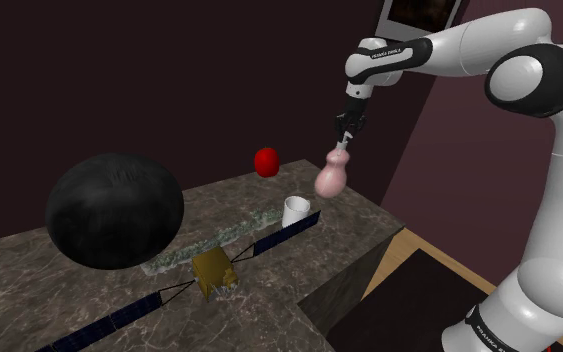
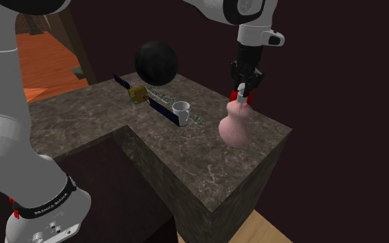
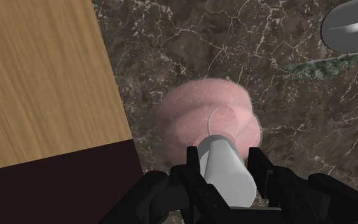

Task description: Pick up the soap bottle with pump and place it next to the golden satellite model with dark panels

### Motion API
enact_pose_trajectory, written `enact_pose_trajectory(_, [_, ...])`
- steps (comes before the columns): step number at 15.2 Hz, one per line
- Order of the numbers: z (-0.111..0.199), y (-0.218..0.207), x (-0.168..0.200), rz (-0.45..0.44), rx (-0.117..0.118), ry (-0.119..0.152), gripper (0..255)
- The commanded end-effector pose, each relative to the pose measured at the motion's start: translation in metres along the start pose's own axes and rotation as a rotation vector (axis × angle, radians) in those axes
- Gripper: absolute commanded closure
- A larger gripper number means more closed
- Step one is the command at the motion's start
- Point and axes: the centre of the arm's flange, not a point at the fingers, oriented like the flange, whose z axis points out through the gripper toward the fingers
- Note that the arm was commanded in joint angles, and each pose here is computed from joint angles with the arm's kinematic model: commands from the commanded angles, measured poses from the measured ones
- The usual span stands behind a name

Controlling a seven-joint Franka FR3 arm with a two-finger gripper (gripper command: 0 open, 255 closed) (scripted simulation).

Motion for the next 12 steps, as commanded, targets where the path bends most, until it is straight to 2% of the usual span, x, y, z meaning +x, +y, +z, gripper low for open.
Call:
enact_pose_trajectory(1, [0.0, 0.0, 0.0, 0.0, 0.0, 0.0, 255])
enact_pose_trajectory(4, [0.0, 0.0, 0.0, 0.0, 0.0, 0.0, 255])
enact_pose_trajectory(12, [-0.042, 0.0, -0.001, 0.0, 0.0, 0.0, 255])
